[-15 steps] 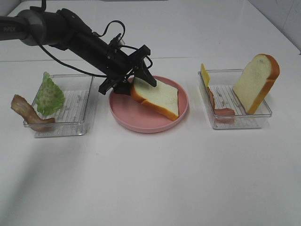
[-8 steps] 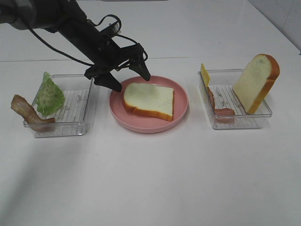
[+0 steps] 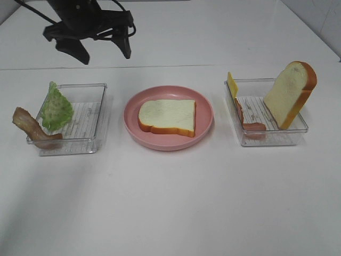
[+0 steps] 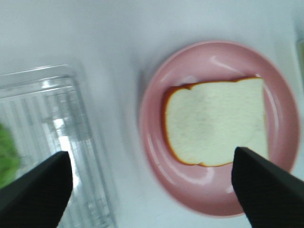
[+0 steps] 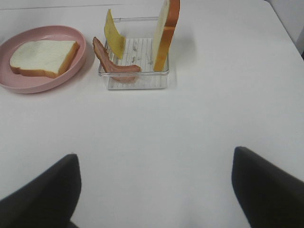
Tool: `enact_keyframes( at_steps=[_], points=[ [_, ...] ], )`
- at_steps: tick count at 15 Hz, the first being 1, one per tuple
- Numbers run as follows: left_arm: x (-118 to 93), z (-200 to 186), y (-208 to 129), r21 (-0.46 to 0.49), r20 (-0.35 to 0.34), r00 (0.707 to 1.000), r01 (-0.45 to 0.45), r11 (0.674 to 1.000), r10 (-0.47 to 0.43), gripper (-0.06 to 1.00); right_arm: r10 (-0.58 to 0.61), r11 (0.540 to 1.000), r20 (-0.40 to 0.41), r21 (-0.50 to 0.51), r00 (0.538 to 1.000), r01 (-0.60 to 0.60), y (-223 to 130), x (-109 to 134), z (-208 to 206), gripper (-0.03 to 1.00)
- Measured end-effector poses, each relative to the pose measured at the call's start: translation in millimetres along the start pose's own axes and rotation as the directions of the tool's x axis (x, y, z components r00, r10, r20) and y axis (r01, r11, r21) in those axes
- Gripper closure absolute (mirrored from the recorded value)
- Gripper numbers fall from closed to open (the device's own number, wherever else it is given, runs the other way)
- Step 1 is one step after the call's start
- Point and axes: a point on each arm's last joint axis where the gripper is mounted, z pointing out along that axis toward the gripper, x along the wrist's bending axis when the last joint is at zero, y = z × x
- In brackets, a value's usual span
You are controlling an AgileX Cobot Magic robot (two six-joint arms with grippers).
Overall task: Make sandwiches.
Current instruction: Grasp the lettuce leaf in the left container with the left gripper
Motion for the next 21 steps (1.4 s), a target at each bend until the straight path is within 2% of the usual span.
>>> enact_keyframes(
  at_steps=[1,2,4,7,9,12,13,14,21],
  points=[
    [6,-10,-2,0.017,-0.078,0.997,0.001,1.0,0.001,0.09,0.0,1.0,0.0,0.0,1.0,0.0,0,0,0,0.16],
    [10,-13,-3,0.027,-0.123,0.992,-0.003,1.0,0.006,0.09,0.0,1.0,0.0,0.0,1.0,0.0,0,0,0,0.16],
    [22,-20,-5,0.053,-0.26,0.965,-0.018,0.998,0.031,0.09,0.0,1.0,0.0,0.0,1.0,0.0,0,0,0,0.16],
    [31,-22,-2,0.034,-0.36,0.931,-0.042,0.999,0.052,0.1,0.0,1.0,0.0,0.0,1.0,0.0,0,0,0,0.16],
    [40,-16,-1,0.041,-0.371,0.928,-0.018,0.999,0.032,0.11,0.0,1.0,0.0,0.0,1.0,0.0,0,0,0,0.16],
    [68,-4,1,0.068,-0.344,0.937,0.086,0.994,-0.057,0.11,0.0,1.0,0.0,0.0,1.0,0.0,0,0,0,0.16],
    [87,7,2,0.091,-0.342,0.934,0.143,0.986,-0.104,0.11,0.0,1.0,0.0,0.0,1.0,0.0,0,0,0,0.16],
    [94,13,1,0.103,-0.344,0.932,0.16,0.982,-0.116,0.12,0.0,1.0,0.0,0.0,1.0,0.0,0,0,0,0.16],
    [107,61,-9,0.207,-0.358,0.93,0.161,0.965,-0.078,0.18,0.0,1.0,0.0,0.0,1.0,0.0,0,0,0,0.16]
  ],
)
